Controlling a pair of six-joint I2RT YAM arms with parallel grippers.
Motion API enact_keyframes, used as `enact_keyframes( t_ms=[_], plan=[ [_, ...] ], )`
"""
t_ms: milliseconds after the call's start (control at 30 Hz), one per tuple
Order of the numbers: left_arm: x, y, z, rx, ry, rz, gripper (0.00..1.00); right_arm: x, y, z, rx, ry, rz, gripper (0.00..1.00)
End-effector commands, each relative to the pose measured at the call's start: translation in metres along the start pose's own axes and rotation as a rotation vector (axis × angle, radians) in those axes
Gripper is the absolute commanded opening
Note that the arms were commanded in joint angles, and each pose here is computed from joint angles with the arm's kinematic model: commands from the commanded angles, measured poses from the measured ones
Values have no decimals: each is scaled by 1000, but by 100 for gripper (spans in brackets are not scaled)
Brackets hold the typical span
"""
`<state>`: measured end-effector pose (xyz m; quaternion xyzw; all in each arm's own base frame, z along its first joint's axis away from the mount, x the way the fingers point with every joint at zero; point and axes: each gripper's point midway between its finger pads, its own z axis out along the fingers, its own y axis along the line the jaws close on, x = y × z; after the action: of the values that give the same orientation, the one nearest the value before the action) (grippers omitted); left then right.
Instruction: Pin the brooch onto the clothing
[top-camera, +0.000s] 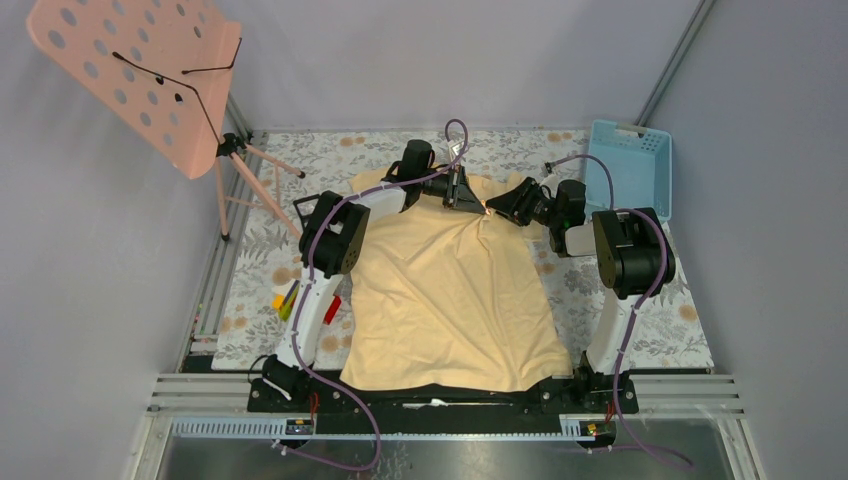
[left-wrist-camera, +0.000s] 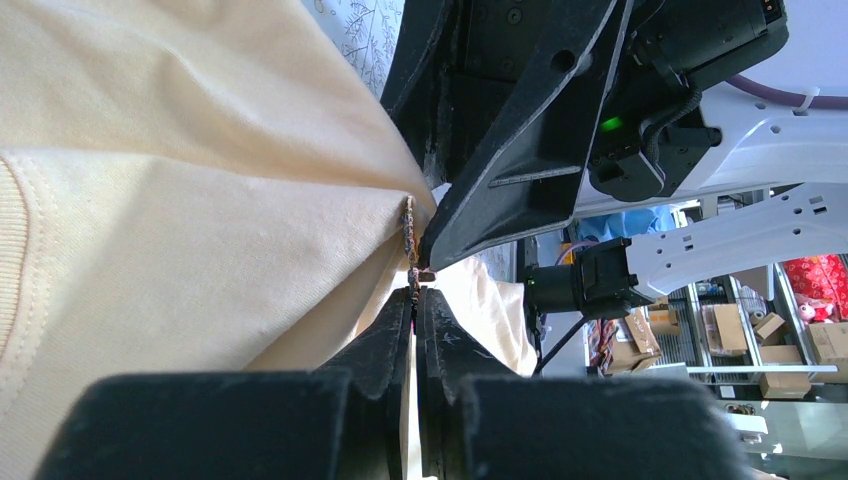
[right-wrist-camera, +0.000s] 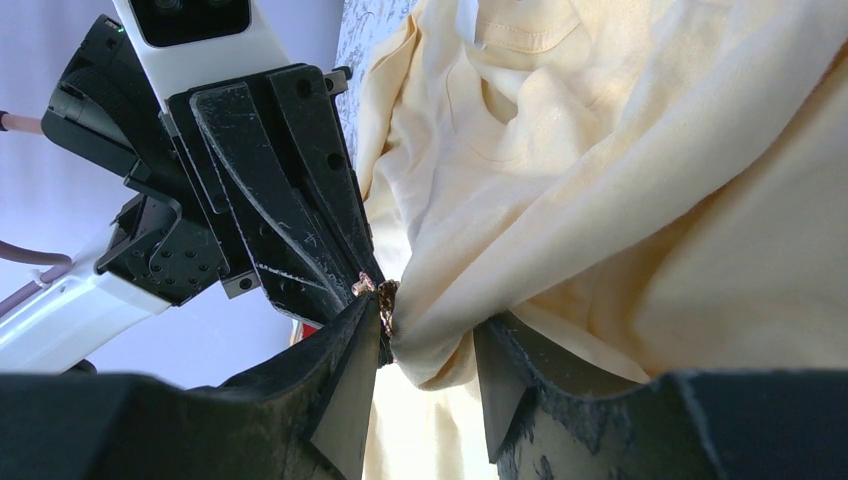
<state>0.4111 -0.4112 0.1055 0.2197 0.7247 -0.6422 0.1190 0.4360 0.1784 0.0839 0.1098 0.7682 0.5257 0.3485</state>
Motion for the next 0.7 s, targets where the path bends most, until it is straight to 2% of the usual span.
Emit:
enact_keyframes(
  t_ms=[0, 367, 667],
  plan=[
    [-5, -34, 1, 95, 36, 108, 0, -31, 14, -1, -9, -117, -71, 45],
    [-5, -33, 2, 89, 32, 107, 0, -48, 23, -11, -19, -164, -82, 45],
    [-5, -33, 1, 86, 29, 109, 0, -44, 22, -13, -19, -153, -80, 45]
  ],
)
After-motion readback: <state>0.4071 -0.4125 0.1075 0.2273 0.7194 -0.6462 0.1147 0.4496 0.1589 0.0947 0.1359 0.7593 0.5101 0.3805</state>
